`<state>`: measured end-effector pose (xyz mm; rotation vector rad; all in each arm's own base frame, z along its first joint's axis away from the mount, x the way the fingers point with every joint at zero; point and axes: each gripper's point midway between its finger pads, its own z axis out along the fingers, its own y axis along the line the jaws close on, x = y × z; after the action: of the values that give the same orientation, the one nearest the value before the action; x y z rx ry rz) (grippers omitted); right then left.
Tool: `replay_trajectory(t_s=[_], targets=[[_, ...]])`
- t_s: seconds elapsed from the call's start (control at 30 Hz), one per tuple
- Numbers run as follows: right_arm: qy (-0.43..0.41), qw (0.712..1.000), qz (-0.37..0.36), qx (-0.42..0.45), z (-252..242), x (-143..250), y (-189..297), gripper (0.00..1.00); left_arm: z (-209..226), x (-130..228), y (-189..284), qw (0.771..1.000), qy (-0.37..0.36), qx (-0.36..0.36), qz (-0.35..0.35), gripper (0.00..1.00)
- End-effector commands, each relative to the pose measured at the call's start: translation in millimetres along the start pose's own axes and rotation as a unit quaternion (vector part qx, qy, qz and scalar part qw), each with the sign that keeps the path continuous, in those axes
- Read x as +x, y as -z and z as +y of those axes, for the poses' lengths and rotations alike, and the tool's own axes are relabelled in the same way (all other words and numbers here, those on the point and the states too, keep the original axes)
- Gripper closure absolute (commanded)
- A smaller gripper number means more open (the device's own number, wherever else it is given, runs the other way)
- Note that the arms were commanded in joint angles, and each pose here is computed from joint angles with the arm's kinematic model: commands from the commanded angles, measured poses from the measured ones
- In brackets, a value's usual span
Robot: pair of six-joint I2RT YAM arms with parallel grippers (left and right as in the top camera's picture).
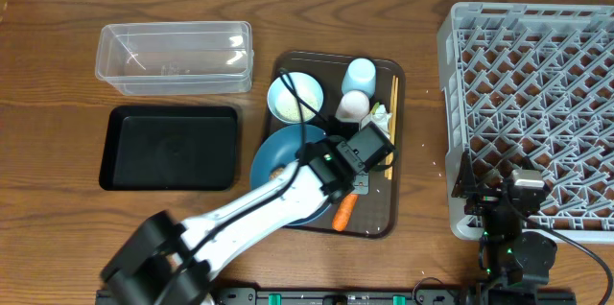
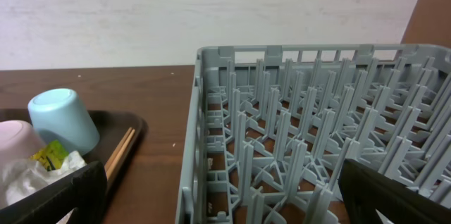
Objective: Sort waste into correct bins and load items into the dishwasher rack
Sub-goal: 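Lift the blue plate and tip the food scrap onto the black tray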
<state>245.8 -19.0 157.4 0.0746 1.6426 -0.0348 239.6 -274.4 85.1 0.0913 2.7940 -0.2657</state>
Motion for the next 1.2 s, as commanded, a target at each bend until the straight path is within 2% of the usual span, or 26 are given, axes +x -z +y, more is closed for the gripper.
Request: replay_trajectory(t_s=[0.0,0.2,0.5,0.73,0.87,1.17], targets=[[0.005,1.0,0.0,0.003,-1,0,0,0.01,-1,-11,27,0.999,0.01,0.024,-0.029,0.94],[0.005,1.0,0.0,0.003,-1,0,0,0.01,7,-24,63,0.996,0.023,0.048,-0.065,0.94],[0.005,1.0,0.0,0.003,-1,0,0,0.01,49,-53,87,0.994,0.027,0.023,-0.106,0.94],[0.005,1.0,0.0,0.003,-1,0,0,0.01,103,-84,92,0.987,0.109,0.003,-0.122,0.94],[0.005,1.0,0.0,0.003,-1,0,0,0.01,129,-95,92,0.981,0.159,0.032,-0.104,0.94],[0.005,1.0,0.0,0.003,-1,0,0,0.01,175,-123,109,0.96,0.21,0.153,-0.105,0.94]])
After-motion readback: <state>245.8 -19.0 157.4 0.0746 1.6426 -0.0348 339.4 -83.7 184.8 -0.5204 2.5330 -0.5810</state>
